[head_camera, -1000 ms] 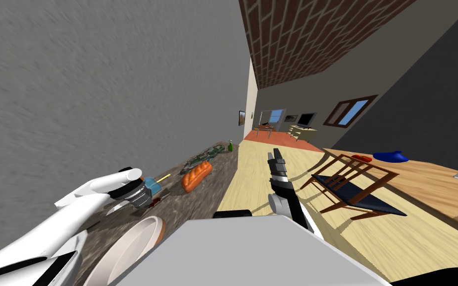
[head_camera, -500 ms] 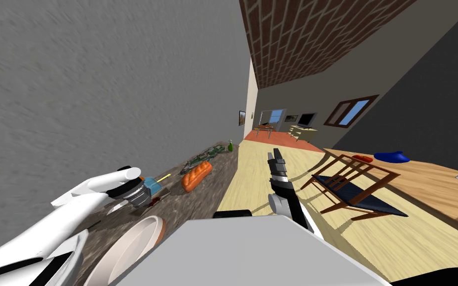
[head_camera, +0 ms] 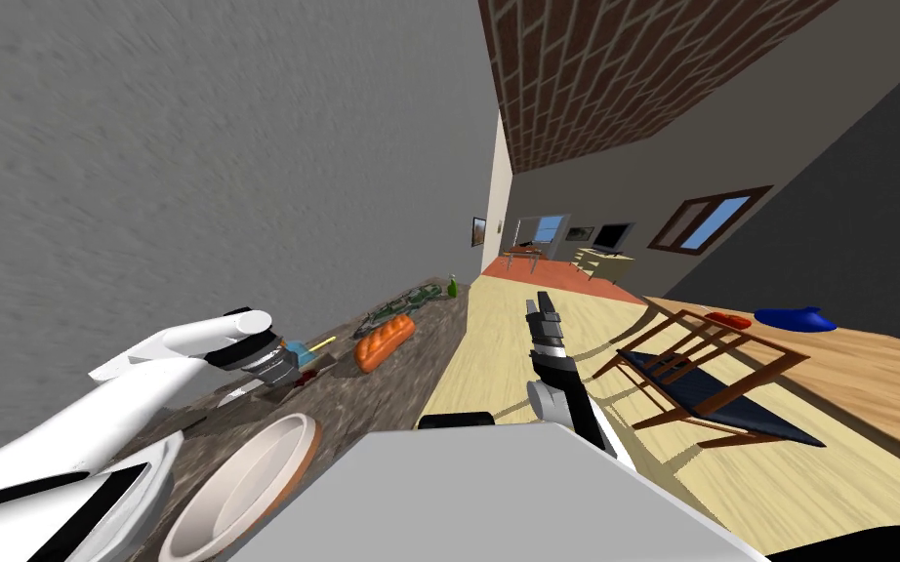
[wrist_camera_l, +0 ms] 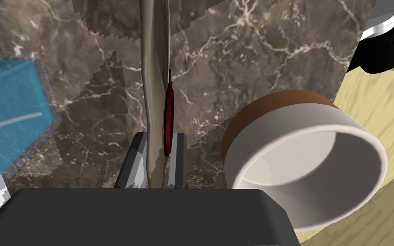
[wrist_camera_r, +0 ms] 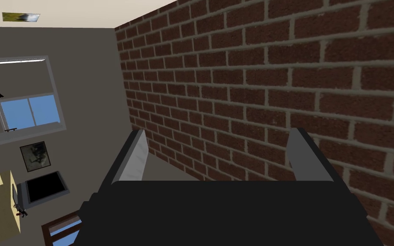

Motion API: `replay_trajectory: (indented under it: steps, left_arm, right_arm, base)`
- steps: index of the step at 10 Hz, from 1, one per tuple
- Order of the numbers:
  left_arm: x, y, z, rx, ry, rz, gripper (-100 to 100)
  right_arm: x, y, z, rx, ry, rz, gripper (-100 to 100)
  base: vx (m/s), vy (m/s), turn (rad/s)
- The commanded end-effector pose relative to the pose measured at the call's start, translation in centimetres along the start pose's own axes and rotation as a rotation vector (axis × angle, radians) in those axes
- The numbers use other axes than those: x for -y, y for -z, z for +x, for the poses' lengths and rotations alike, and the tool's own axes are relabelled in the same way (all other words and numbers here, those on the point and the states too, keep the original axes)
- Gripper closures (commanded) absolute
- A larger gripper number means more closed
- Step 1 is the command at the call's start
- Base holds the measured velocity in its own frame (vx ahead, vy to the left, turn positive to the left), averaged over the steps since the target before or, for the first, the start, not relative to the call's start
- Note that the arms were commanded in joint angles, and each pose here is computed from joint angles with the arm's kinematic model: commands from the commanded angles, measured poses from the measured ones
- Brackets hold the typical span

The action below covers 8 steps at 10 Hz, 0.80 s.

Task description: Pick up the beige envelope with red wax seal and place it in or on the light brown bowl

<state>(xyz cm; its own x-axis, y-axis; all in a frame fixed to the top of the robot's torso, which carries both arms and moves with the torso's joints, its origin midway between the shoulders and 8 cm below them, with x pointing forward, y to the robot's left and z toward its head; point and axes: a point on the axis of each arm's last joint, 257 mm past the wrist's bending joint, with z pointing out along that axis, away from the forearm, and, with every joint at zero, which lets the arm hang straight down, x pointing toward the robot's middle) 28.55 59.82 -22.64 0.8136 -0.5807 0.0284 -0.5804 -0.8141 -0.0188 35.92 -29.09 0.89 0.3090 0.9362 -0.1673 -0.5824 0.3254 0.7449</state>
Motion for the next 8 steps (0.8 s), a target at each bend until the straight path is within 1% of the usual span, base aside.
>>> replay_trajectory:
  steps: [1, 3, 5, 6, 8]
  left_arm:
    - [0.5, 2.0, 1.0, -0.023, -0.012, 0.017, 100]
    - [1.3, 4.1, 2.4, -0.062, -0.024, 0.052, 100]
    - [1.8, 5.7, 3.5, -0.094, -0.029, 0.088, 100]
    - [1.8, 6.3, 3.7, -0.102, -0.029, 0.099, 100]
    - [1.5, 7.1, 3.8, -0.107, -0.029, 0.109, 100]
  right_arm:
    - [0.0, 0.0, 0.0, 0.000, 0.000, 0.000, 0]
    - [0.0, 0.0, 0.0, 0.000, 0.000, 0.000, 0]
    - [0.0, 0.0, 0.0, 0.000, 0.000, 0.000, 0]
    - [0.0, 0.0, 0.0, 0.000, 0.000, 0.000, 0]
    - [0.0, 0.0, 0.0, 0.000, 0.000, 0.000, 0]
  base:
    - [-0.015, -0.090, 0.066]
    - [-0.033, -0.096, 0.085]
    - [-0.066, -0.089, 0.067]
    - [-0.089, -0.073, 0.058]
    - [-0.084, -0.032, 0.016]
